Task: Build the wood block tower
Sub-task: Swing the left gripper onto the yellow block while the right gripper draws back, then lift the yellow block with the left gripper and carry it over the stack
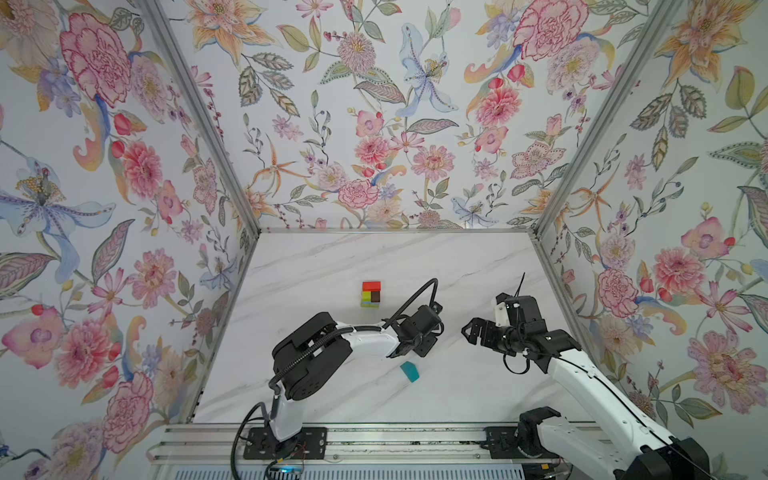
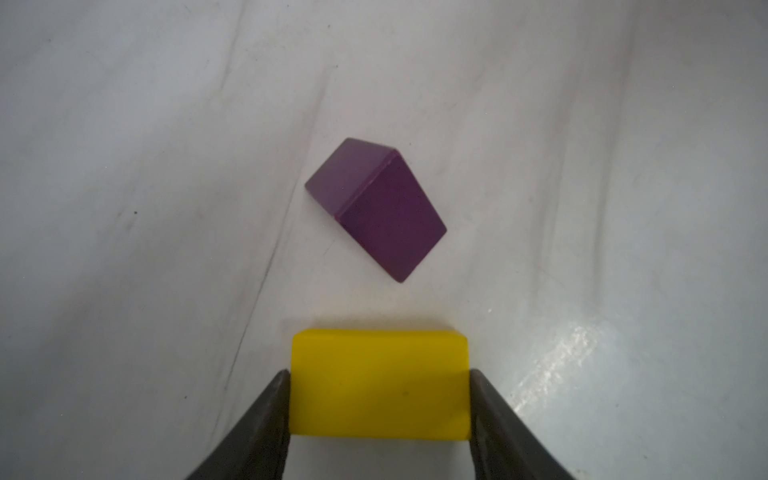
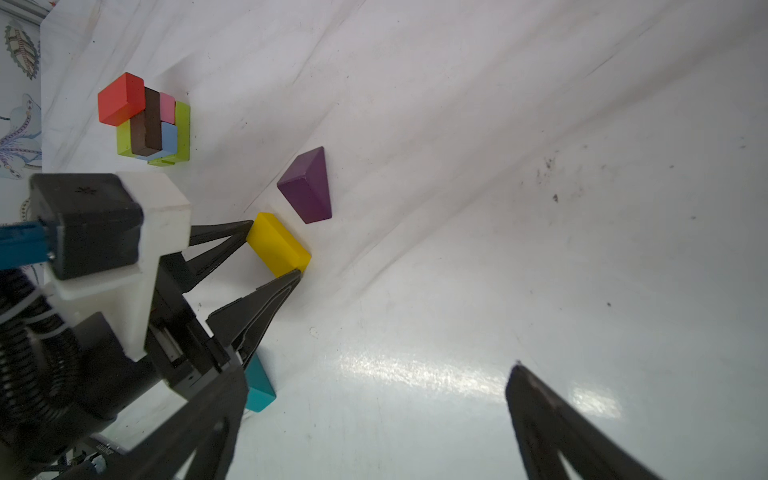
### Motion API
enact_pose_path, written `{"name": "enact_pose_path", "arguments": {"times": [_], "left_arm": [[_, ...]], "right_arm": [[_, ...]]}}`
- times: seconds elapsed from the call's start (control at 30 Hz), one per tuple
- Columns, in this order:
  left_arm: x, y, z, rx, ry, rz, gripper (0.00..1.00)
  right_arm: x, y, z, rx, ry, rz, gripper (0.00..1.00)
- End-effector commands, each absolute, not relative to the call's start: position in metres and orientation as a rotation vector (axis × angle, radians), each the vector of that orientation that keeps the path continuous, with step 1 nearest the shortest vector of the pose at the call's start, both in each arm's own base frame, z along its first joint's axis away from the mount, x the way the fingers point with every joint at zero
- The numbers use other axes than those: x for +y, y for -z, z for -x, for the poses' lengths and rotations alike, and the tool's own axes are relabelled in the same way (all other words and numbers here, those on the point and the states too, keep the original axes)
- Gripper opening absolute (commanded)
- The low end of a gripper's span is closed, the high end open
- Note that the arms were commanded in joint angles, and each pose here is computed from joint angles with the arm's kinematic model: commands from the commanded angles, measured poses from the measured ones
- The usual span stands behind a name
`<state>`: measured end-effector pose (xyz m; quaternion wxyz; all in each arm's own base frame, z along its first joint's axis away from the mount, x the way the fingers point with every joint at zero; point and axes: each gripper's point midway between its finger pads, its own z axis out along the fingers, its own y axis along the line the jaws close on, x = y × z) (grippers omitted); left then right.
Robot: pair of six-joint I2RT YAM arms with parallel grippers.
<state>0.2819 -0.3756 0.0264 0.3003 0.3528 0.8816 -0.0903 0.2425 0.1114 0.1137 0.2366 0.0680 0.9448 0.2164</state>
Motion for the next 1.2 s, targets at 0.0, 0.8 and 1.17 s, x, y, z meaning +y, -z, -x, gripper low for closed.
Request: {"name": "enact_pose_path", "arguments": {"times": [0.0, 0.8, 1.17], "left_arm": [[-0.369, -0.021, -0.28, 2.377, 0.173, -0.929, 0.58], [-0.239, -0.165, -0.309, 2.263, 0.028, -0.306, 0.59], [-0.182, -0.145, -0.343, 2.304, 0.078, -0.082, 0.6]], "right_arm": [[0.109, -0.11, -0.236, 2.605, -0.591, -0.167, 0.99], [0.13, -0.124, -0.26, 2.574, -0.607, -0.082, 0.99], [0.143, -0.136, -0.274, 2.552, -0.622, -0.029, 0.99]]}}
